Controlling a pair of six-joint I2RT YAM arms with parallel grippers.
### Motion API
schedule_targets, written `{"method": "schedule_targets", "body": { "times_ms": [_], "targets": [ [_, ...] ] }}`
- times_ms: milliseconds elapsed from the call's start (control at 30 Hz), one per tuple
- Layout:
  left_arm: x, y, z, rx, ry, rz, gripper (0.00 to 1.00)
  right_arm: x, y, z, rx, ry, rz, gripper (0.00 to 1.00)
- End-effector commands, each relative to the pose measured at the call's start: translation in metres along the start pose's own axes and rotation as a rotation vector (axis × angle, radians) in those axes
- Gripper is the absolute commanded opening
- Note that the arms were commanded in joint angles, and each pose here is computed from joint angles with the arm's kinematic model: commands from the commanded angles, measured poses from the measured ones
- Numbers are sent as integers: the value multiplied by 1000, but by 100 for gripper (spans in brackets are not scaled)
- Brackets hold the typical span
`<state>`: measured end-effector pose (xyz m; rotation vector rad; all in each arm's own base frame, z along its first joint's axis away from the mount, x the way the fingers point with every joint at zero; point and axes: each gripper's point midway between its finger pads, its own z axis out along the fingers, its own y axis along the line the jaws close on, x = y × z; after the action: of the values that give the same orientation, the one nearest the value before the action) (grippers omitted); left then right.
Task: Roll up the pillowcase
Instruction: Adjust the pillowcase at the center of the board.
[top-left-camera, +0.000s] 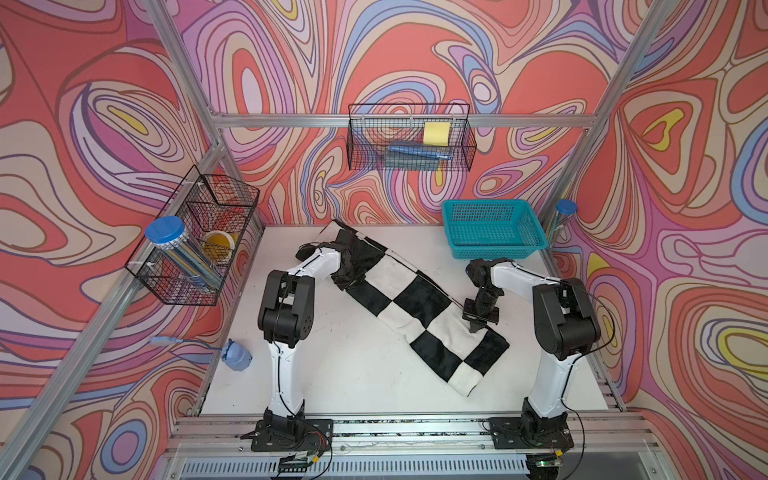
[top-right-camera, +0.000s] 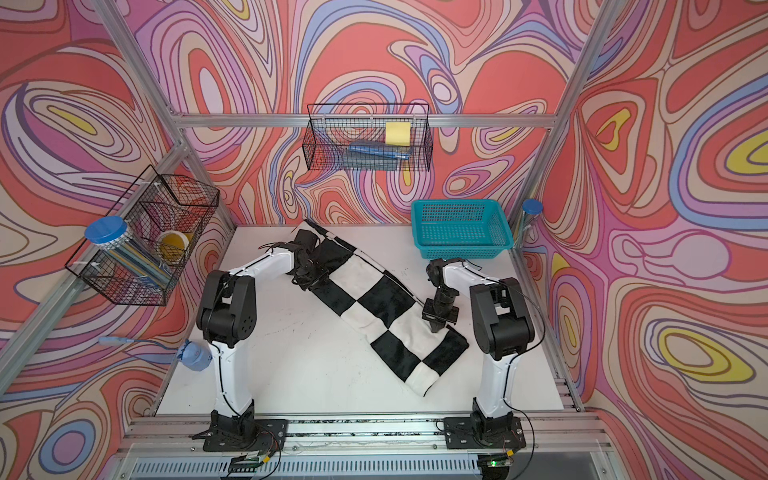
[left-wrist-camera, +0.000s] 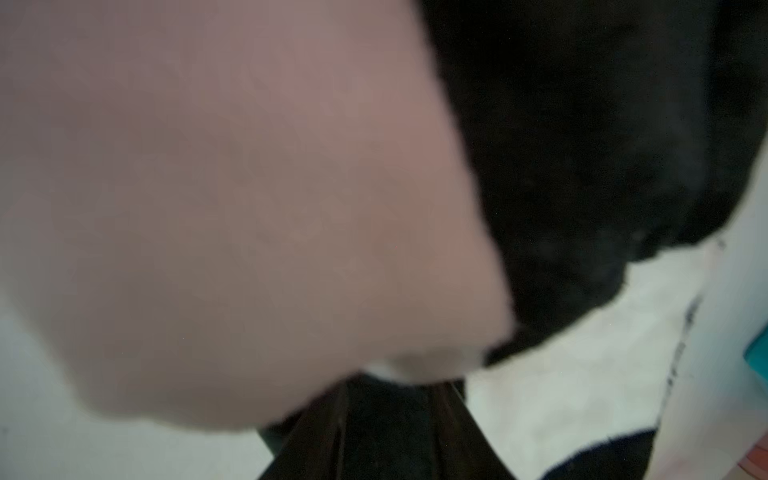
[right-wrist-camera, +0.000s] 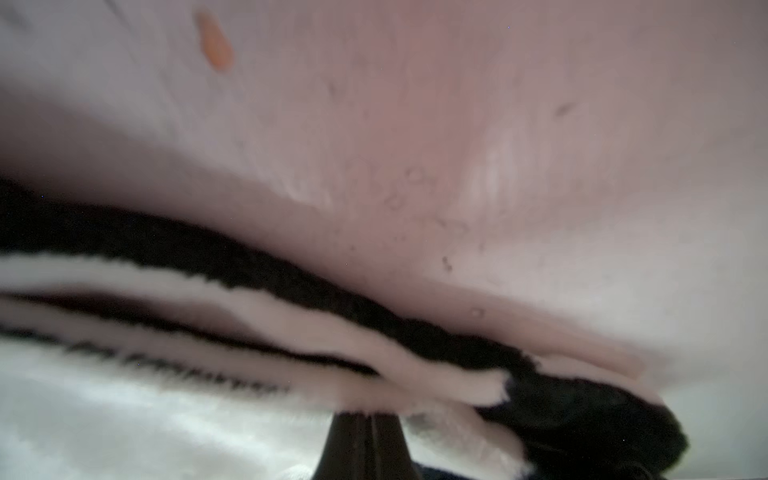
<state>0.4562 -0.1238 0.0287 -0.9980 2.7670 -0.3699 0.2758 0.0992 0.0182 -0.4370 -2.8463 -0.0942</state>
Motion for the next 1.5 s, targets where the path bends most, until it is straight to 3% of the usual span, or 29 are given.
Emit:
{"method": "schedule_targets", "body": {
  "times_ms": [0, 200, 300, 467, 567, 700, 833, 900, 967, 1133, 1200, 1300, 1400, 1433, 1467],
  "targets": [
    [-28, 17, -6, -102, -77, -85, 37, 39, 19, 17, 24, 72, -86, 0],
    [-55, 29, 16, -108, -27, -135, 34, 109, 66, 38, -23, 201, -215, 0],
    [-71, 21, 27, -73, 7, -92, 33, 134, 93, 42, -69, 247, -278, 0],
    [-80, -22, 49, 81, 93, 6, 33, 152, 154, 42, -233, 291, -348, 0],
    [-84, -42, 49, 145, 95, 44, 32, 149, 173, 43, -260, 289, -367, 0],
    [-78, -48, 16, 176, 86, 75, 35, 140, 176, 27, -235, 218, -389, 0],
    [-61, -36, -42, 188, 34, 113, 62, 141, 179, -2, -259, 160, -421, 0],
    [-50, -29, -70, 199, 10, 124, 66, 144, 178, -13, -266, 138, -438, 0],
    [-39, -16, -94, 176, -13, 125, 72, 145, 174, -22, -262, 116, -457, 8],
    [18, 40, -142, 3, 67, 145, 78, 153, 135, -31, -179, 75, -491, 46],
    [63, 69, -148, -79, 152, 181, 77, 160, 119, -30, -189, 73, -514, 60],
    [128, 108, -155, -176, 267, 223, 76, 163, 109, -24, -205, 58, -536, 67],
    [148, 132, -157, -205, 238, 201, 73, 138, 117, -31, -174, -64, -549, 61],
    [151, 137, -155, -205, 231, 176, 70, 124, 126, -39, -173, -121, -553, 50],
    [155, 137, -151, -186, 237, 143, 65, 106, 138, -49, -171, -182, -557, 21]
  ]
}}
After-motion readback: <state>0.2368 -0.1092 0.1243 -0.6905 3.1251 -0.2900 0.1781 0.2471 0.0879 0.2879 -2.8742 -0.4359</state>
